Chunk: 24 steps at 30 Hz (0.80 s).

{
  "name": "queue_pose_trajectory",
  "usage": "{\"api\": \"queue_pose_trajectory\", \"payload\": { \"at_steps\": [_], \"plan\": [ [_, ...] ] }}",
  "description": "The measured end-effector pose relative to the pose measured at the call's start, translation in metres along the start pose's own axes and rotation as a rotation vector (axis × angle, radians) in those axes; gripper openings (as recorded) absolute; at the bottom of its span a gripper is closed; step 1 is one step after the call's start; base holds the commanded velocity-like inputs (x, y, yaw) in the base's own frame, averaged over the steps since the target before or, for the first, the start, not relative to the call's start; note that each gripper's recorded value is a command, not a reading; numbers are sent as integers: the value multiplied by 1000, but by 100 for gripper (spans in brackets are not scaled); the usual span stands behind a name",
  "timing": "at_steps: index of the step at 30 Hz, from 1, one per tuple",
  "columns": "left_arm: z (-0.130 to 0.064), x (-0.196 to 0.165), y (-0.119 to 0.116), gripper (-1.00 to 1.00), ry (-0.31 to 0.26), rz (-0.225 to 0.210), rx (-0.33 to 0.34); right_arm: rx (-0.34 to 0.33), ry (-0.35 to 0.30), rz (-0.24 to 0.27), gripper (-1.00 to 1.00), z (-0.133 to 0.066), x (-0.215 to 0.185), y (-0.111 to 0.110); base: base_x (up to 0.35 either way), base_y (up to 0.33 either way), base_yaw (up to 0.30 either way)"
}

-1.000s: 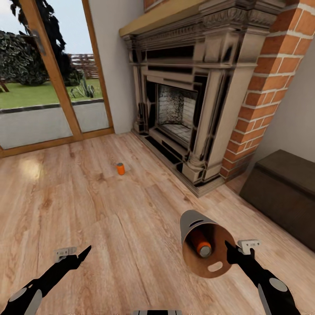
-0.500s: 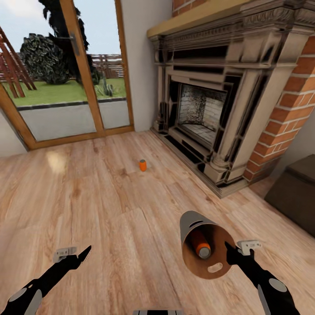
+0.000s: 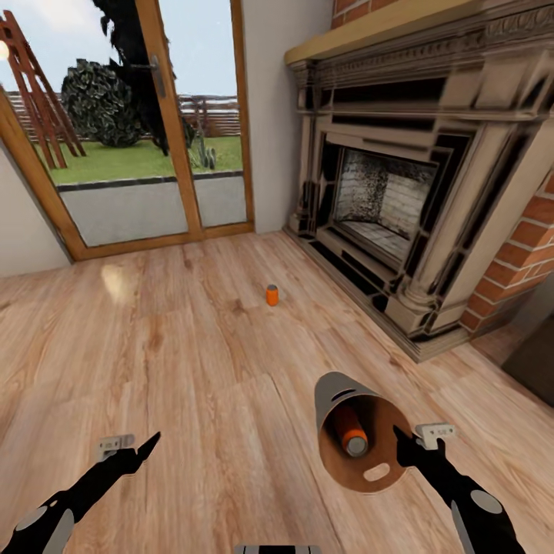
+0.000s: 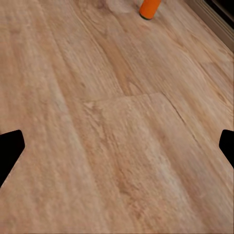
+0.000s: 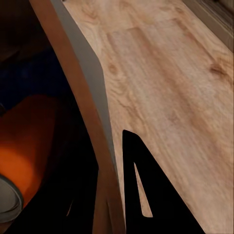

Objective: Put the three can of soda from the living room inside the tash can in the kitchen.

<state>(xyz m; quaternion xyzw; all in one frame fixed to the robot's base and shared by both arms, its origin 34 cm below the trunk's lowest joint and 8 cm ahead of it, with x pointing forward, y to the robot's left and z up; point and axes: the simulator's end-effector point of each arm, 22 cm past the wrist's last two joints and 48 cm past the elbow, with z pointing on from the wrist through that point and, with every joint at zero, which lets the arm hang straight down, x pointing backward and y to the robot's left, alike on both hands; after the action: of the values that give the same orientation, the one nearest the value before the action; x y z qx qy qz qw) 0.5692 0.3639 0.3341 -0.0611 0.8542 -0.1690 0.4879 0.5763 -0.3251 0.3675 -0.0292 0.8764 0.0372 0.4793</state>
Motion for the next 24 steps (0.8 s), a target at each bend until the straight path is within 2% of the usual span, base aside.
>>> {"api": "queue_pose_trajectory", "payload": {
  "at_steps": [24],
  "plan": [
    [0,-1,0,100,-4,5,0,-7,13,7,-100,1,8,4,292,129,-14]
  ]
}}
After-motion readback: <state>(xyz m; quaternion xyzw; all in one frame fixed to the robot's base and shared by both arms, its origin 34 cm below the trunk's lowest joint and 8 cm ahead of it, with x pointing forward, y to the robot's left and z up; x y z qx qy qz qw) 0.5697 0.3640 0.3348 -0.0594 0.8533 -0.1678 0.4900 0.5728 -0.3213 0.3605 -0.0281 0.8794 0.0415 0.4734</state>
